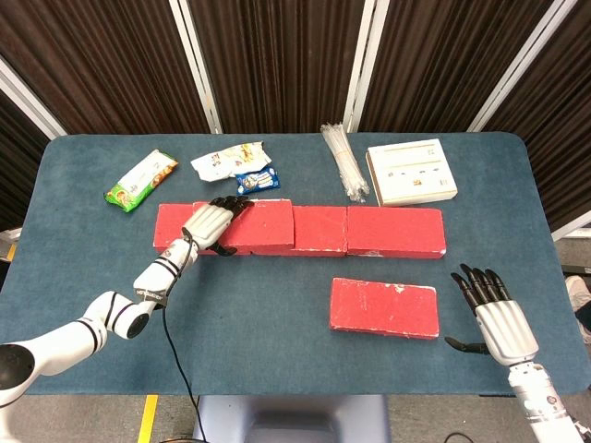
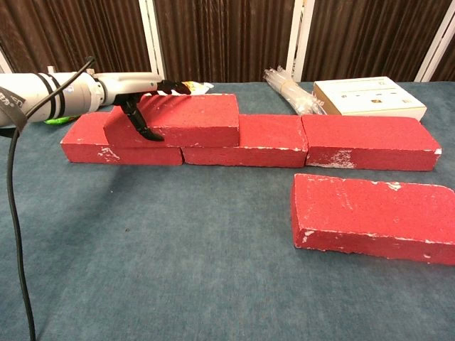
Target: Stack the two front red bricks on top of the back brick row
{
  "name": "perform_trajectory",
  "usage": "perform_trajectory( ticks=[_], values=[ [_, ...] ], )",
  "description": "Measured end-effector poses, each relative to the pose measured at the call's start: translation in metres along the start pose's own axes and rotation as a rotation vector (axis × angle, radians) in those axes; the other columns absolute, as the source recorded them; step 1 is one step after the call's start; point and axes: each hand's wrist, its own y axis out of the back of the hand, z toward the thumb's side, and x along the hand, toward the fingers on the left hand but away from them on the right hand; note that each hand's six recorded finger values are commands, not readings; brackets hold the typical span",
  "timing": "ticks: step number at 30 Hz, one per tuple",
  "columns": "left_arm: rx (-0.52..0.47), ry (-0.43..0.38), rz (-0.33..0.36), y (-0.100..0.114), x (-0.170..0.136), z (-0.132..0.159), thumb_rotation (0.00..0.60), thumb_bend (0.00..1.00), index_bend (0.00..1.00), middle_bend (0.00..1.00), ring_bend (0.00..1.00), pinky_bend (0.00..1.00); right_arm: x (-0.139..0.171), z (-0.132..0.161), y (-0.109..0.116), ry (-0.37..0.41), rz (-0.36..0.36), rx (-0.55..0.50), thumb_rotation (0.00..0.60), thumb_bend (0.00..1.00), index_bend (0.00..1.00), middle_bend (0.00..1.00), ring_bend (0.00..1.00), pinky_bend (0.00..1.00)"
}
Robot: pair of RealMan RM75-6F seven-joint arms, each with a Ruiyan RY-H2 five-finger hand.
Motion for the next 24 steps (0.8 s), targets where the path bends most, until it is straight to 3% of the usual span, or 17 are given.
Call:
perform_trajectory(
  ticks=[24],
  values=[
    [0.001, -0.008, -0.005, 0.0000, 0.0026, -0.0075, 0.600, 0.25, 0.00, 0.00, 0.00, 0.04, -0.0008, -0.0003, -0.0008, -0.005, -0.003, 0.002, 0.532, 0.12, 0.00, 0.00, 0.00, 0.00]
  ],
)
